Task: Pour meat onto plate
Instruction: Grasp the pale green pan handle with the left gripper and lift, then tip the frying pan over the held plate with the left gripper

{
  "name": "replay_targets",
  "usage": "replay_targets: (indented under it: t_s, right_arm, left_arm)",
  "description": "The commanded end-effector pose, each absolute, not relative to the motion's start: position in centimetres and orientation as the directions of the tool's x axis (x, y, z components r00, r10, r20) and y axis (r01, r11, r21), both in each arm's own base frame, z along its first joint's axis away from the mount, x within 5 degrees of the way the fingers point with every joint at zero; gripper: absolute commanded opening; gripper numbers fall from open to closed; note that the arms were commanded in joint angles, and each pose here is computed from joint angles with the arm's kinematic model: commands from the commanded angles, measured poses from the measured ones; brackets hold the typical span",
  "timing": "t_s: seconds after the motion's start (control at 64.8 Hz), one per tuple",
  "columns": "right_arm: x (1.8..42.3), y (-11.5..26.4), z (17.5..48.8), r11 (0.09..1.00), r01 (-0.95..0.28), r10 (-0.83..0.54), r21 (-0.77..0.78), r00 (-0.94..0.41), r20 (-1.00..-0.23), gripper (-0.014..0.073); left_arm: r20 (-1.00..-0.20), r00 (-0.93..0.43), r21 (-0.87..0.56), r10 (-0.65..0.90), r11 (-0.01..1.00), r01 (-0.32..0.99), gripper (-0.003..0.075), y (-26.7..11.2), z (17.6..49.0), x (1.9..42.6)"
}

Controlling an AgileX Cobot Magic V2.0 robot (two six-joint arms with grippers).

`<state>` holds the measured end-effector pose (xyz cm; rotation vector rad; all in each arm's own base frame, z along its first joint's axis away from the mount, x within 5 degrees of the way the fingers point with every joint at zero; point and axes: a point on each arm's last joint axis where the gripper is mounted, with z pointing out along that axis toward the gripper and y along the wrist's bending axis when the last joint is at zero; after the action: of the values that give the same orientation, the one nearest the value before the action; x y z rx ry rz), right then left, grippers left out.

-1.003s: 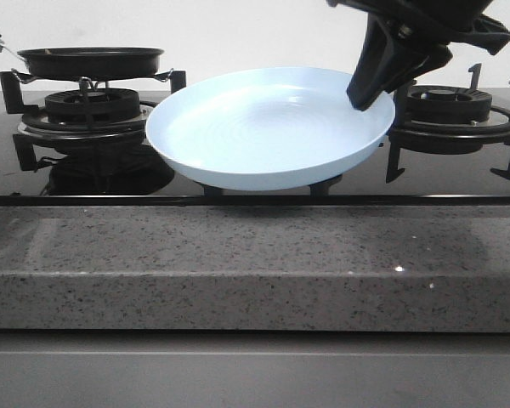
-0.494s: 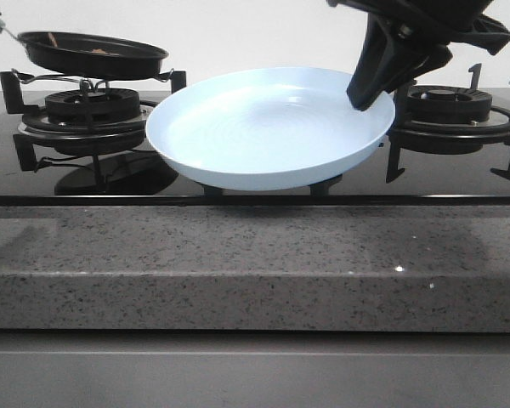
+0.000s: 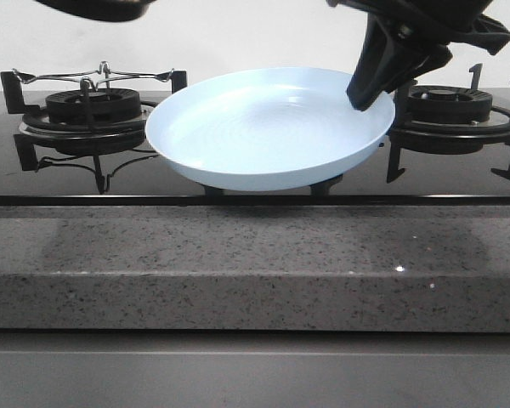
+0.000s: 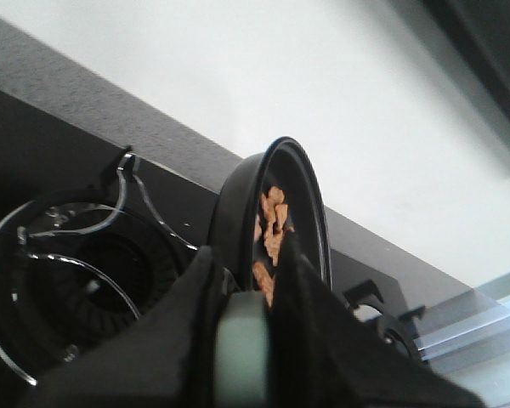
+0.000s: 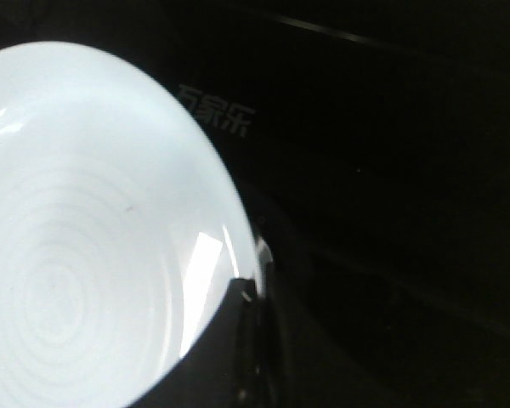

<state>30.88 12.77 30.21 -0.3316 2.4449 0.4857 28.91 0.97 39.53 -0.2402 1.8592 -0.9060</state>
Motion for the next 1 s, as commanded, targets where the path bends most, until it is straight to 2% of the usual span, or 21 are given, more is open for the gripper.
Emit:
replay_targets:
  t_s: [0.0,0.201,0.355,0.633,0.988]
  right_arm:
    - [30.5,12.6,32.7,0.893,-0.359,-0.076,0.271,-0.715,-0.695,-0.0068]
    - [30.5,12.6,32.7,0.893,-0.359,-0.076,0.271,-0.715,-0.695,-0.0068]
    - [30.5,12.6,32.7,0.893,-0.359,-0.076,0.271,-0.715,-0.695,-0.0068]
    - [30.5,12.6,32.7,0.893,-0.359,-0.076,0.271,-0.715,-0.695,-0.0068]
    - [30.5,12.6,32.7,0.893,-0.359,-0.076,0.271,-0.715,-0.695,-0.0068]
  left_arm:
    - [-0.734,-0.378,-0.675,-0.564,0.665,0.32,-0.002,0.0,42.5,25.6]
    - [-0.775,-0.351,-0.631,-0.525,0.676,0.381,-0.002,-1.2,42.9,21.7]
    - [-0.79,-0.372,-0.612,-0.488,0.656,0.441,-0.002,-2.2,43.3,20.3]
    - [-0.82,-0.383,-0.571,-0.425,0.64,0.514,-0.002,-5.3,43.4,20.2]
    - [-0.913,-0.286,-0.405,-0.29,0.714,0.571,-0.002,-8.6,43.2,20.0]
